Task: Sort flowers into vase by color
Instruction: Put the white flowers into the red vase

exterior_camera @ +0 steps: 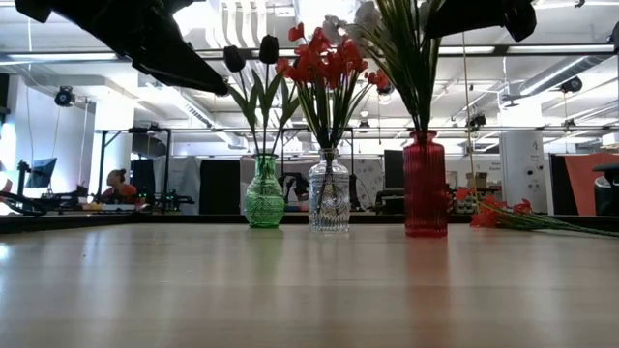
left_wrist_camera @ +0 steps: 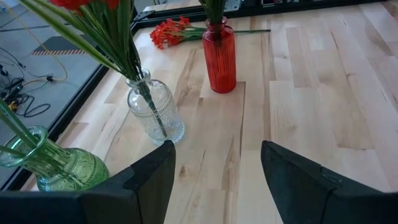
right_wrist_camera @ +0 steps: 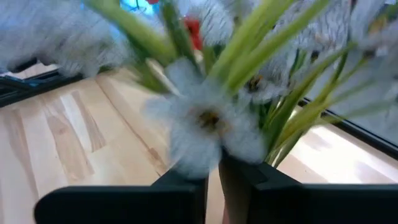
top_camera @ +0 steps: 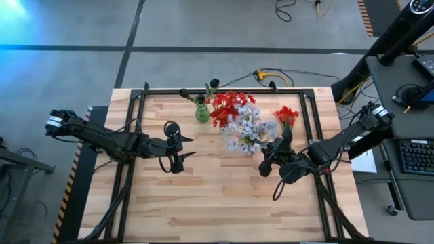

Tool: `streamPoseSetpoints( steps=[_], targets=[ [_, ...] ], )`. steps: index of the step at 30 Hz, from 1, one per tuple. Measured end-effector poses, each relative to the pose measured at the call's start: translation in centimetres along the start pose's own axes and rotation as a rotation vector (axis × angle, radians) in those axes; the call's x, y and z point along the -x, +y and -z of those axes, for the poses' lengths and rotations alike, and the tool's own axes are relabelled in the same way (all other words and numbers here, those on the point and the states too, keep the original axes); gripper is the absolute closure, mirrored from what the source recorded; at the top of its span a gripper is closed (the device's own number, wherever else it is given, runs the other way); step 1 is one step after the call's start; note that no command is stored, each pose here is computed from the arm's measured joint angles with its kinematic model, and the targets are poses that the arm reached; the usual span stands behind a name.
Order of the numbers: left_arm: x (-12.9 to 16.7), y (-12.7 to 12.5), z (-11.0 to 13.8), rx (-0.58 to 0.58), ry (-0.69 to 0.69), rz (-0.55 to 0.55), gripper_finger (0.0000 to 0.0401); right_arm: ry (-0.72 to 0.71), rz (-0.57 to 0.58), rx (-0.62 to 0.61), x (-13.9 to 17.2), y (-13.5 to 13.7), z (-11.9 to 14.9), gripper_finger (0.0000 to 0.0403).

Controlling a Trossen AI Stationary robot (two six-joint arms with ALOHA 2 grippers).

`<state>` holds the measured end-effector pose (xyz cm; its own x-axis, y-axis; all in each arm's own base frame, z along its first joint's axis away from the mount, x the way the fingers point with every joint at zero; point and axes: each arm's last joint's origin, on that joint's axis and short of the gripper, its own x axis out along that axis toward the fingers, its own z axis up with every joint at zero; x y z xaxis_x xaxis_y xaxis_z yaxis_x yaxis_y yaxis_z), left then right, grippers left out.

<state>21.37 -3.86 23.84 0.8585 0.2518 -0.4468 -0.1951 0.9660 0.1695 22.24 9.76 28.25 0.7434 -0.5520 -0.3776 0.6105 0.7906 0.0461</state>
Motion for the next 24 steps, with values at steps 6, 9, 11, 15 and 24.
streamPoseSetpoints(
  steps=[6, 9, 11, 15, 24],
  targets=[
    [0.0, 0.0, 0.0, 0.007, -0.001, 0.0, 0.0182, 0.008, 0.001, 0.016, 0.0, -0.1, 0.1, 0.0344],
    [0.0, 0.0, 0.0, 0.006, -0.001, 0.0, 0.0182, 0.012, -0.003, 0.015, 0.0, 0.0, 0.1, 0.0323],
    [0.0, 0.0, 0.0, 0.006, -0.001, 0.0, 0.0182, 0.019, -0.01, 0.007, 0.0, 0.0, 0.1, 0.0309],
    [0.0, 0.0, 0.0, 0.006, -0.001, 0.0, 0.0182, 0.042, -0.029, 0.003, 0.2, 0.0, -0.3, 0.0289],
    [0.0, 0.0, 0.0, 0.006, -0.001, 0.0, 0.0182, 0.091, -0.056, -0.001, 0.6, 0.0, -0.9, 0.0283]
  ],
)
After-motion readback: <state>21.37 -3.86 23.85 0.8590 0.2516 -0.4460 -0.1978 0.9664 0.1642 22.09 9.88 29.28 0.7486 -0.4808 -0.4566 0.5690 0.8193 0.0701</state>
